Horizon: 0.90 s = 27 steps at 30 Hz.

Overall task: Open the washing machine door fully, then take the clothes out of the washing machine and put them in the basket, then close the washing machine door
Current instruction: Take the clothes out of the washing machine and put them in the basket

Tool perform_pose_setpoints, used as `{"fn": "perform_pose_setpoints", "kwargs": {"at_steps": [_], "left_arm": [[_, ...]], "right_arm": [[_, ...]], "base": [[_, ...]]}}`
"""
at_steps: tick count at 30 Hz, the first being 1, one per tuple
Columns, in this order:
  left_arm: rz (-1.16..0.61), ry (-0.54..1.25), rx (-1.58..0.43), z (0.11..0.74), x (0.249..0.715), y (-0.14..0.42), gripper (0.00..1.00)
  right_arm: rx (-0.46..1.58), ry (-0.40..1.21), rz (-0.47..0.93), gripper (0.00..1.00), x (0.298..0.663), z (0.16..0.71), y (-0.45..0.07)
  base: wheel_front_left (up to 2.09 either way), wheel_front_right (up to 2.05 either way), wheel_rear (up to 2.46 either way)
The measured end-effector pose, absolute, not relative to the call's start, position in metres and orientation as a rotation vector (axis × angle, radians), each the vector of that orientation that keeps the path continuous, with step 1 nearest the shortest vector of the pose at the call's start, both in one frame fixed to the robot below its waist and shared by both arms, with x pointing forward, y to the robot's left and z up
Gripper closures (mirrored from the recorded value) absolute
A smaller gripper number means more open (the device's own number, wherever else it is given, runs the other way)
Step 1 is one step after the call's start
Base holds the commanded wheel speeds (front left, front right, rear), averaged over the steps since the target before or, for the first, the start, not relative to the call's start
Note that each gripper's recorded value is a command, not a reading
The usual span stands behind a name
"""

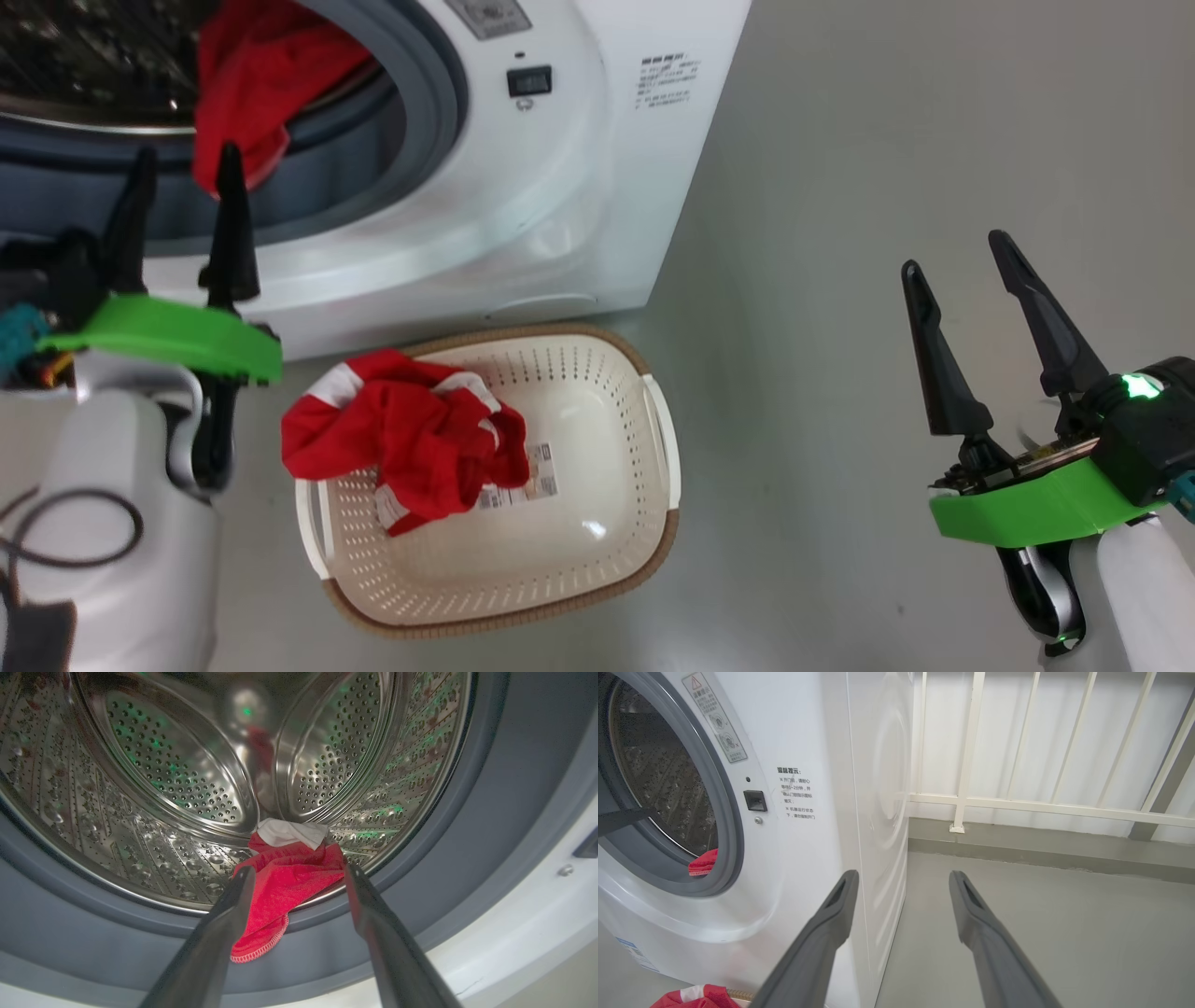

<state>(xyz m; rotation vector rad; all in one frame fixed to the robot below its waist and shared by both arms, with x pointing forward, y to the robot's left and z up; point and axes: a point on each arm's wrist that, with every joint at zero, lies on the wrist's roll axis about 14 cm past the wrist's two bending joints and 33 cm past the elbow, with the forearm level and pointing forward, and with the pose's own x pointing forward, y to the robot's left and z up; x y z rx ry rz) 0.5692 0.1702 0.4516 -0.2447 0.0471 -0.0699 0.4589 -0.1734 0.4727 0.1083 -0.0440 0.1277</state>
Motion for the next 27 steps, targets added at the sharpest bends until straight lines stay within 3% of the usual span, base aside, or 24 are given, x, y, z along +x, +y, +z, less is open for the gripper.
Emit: {"fn": "perform_pose_setpoints", "kwargs": {"at_steps": [10,27], "left_arm": [[-0.065,0.082,-0.225,0.431,0.624,0.171,0.00],[-0.086,0.425,-0.158,0.351,0.656,0.161,0.00]], "right_arm": [[0.098,0.011,0.142,0.00,0.480,0.440,-0.172],[0.079,0.051,0.133,0.00,0.485,0.420,-0.179]], "base": [[0.00,0.00,0.00],[0.00,0.00,0.00]]}}
